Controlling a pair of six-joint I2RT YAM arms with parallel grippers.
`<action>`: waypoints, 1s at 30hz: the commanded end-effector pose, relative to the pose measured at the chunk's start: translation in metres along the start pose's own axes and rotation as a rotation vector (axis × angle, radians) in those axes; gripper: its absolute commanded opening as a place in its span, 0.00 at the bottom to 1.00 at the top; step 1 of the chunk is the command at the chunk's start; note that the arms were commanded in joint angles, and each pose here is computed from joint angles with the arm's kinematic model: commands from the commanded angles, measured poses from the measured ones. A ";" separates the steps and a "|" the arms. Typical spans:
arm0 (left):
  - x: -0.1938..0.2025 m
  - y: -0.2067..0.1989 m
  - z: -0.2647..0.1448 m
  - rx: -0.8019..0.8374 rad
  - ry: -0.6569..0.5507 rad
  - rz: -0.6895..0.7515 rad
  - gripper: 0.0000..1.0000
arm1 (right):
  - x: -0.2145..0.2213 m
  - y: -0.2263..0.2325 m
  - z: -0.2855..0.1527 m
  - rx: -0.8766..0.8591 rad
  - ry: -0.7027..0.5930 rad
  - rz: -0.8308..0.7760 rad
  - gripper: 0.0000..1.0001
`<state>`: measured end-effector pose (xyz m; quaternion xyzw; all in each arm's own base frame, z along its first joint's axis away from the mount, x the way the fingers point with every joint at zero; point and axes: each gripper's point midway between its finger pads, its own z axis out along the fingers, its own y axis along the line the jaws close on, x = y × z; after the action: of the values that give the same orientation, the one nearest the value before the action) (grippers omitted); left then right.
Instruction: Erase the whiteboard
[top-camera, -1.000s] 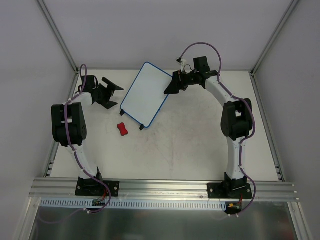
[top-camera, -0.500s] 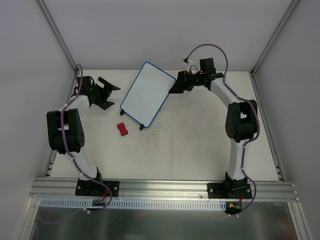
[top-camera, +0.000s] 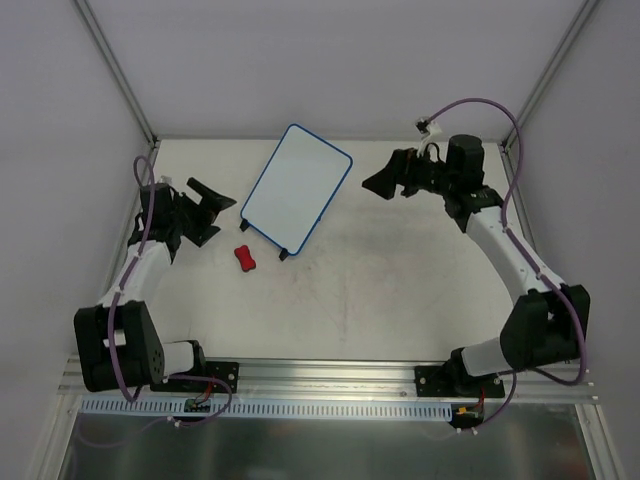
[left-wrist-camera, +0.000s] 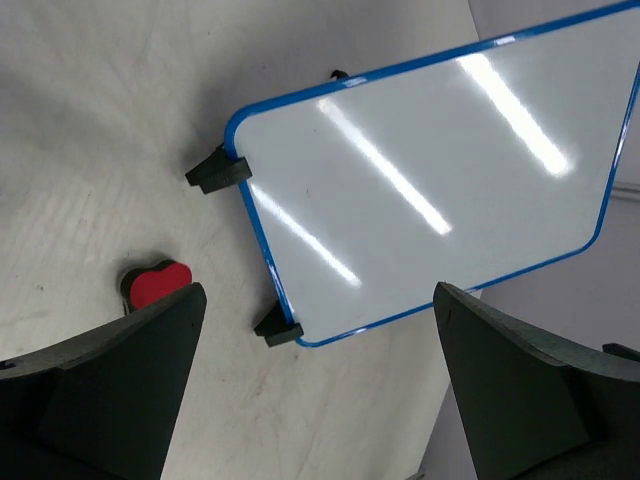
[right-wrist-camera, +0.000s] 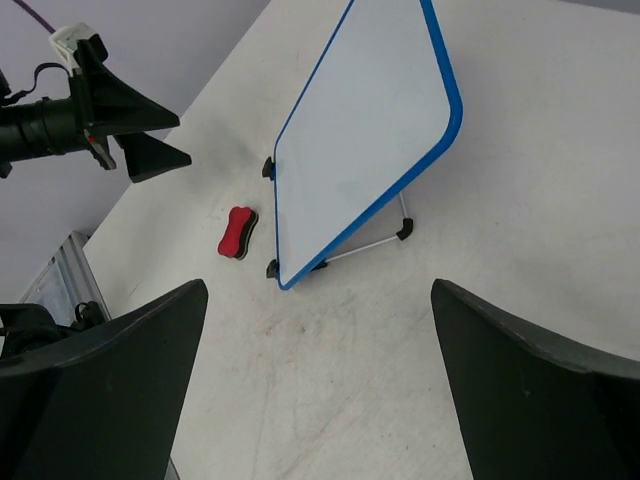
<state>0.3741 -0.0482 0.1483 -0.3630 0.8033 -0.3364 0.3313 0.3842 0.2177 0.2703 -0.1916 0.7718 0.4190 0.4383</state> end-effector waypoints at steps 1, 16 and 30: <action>0.007 -0.005 -0.030 0.061 -0.060 0.119 0.99 | 0.003 0.012 -0.020 0.085 -0.106 0.023 0.99; 0.082 0.033 -0.088 0.239 -0.122 0.388 0.99 | 0.144 0.019 -0.106 0.278 -0.221 0.115 0.99; 0.106 0.054 -0.095 0.327 -0.178 0.542 0.99 | 0.204 -0.010 -0.129 0.392 -0.284 0.072 0.99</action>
<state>0.2251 -0.0758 0.1249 -0.1306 0.7729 -0.3294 0.5263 0.2081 0.1294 0.1193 -0.0217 0.7843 0.3200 0.5310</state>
